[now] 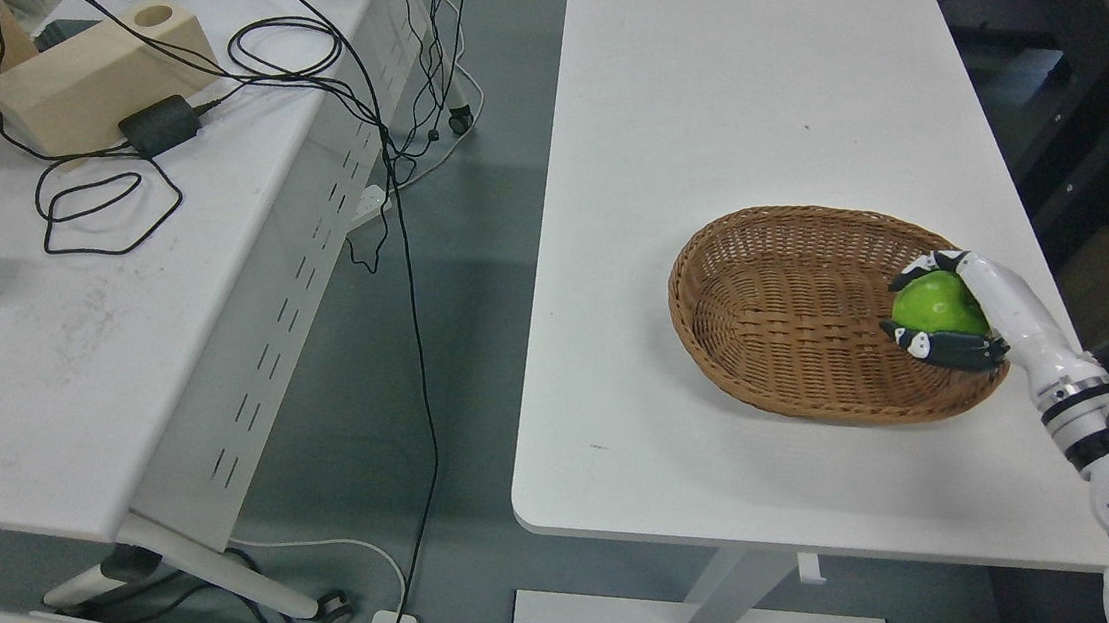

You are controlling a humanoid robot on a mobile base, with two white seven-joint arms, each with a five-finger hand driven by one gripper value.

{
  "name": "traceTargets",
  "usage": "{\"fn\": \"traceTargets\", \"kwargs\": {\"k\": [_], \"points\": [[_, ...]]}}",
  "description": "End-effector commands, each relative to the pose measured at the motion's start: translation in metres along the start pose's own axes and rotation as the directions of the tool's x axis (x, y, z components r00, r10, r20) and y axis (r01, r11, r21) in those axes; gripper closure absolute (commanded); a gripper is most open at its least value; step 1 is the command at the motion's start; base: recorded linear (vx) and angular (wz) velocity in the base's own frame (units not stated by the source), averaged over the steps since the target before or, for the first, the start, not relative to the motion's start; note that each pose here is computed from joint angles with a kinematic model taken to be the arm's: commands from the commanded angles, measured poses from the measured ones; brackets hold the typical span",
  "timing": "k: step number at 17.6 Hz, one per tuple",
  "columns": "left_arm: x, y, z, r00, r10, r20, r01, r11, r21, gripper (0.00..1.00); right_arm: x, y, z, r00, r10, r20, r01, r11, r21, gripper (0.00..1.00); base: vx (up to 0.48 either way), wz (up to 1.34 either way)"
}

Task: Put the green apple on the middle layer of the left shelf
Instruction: 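Close the right hand on the green apple and lift it out, then carry the green apple in the right hand toward the dark shelf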

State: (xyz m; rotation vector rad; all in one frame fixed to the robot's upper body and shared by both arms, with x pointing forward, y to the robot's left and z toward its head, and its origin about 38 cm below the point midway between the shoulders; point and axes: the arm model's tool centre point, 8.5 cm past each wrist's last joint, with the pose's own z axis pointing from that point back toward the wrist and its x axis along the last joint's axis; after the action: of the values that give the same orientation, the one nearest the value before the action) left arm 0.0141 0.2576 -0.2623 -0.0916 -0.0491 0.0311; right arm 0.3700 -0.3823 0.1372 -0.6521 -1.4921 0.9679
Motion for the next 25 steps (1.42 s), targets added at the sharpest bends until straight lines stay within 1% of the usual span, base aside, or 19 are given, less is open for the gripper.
{"fn": "traceTargets", "kwargs": {"k": [1, 7, 11, 13, 15, 16, 21, 23, 25], "points": [[0.014, 0.011, 0.002, 1.000, -0.005, 0.021, 0.005, 1.000, 0.016, 0.00, -0.017, -0.062, 0.041, 0.998, -0.058, -0.034, 0.051, 0.985, -0.165, 1.00, 0.000, 0.00], [0.014, 0.011, 0.002, 1.000, -0.004, 0.022, 0.003, 1.000, 0.016, 0.00, -0.018, -0.042, 0.052, 0.996, -0.078, -0.044, 0.071, 0.988, -0.136, 1.00, -0.005, 0.00], [0.014, 0.011, 0.002, 1.000, -0.005, 0.021, 0.005, 1.000, 0.016, 0.00, -0.019, -0.033, 0.057, 0.994, -0.092, -0.052, 0.085, 0.988, -0.128, 1.00, -0.034, 0.00], [0.014, 0.011, 0.002, 1.000, -0.004, 0.022, 0.003, 1.000, 0.016, 0.00, -0.024, -0.036, 0.064, 0.993, -0.095, -0.070, 0.084, 0.986, -0.143, 1.00, -0.067, -0.02], [0.014, 0.011, 0.002, 1.000, -0.005, 0.021, 0.005, 1.000, 0.016, 0.00, -0.025, -0.031, 0.068, 0.992, -0.106, -0.070, 0.095, 0.984, -0.148, 1.00, -0.086, -0.03], [0.014, 0.011, 0.002, 1.000, -0.005, 0.021, 0.005, 1.000, 0.016, 0.00, -0.026, -0.028, 0.073, 0.992, -0.110, -0.069, 0.098, 0.983, -0.154, 1.00, -0.105, -0.03], [0.014, 0.011, 0.002, 1.000, -0.004, 0.022, 0.003, 1.000, 0.016, 0.00, -0.021, 0.008, 0.088, 0.982, -0.184, -0.048, 0.173, 0.968, -0.181, 1.00, -0.129, -0.03], [0.014, 0.011, 0.002, 1.000, -0.005, 0.021, 0.005, 1.000, 0.016, 0.00, -0.011, 0.034, 0.094, 0.973, -0.231, -0.022, 0.219, 0.947, -0.234, 1.00, -0.143, -0.05], [0.014, 0.011, 0.002, 1.000, -0.005, 0.021, 0.005, 1.000, 0.016, 0.00, -0.001, 0.053, 0.091, 0.967, -0.254, -0.027, 0.237, 0.931, -0.278, 1.00, -0.176, -0.06]]}}
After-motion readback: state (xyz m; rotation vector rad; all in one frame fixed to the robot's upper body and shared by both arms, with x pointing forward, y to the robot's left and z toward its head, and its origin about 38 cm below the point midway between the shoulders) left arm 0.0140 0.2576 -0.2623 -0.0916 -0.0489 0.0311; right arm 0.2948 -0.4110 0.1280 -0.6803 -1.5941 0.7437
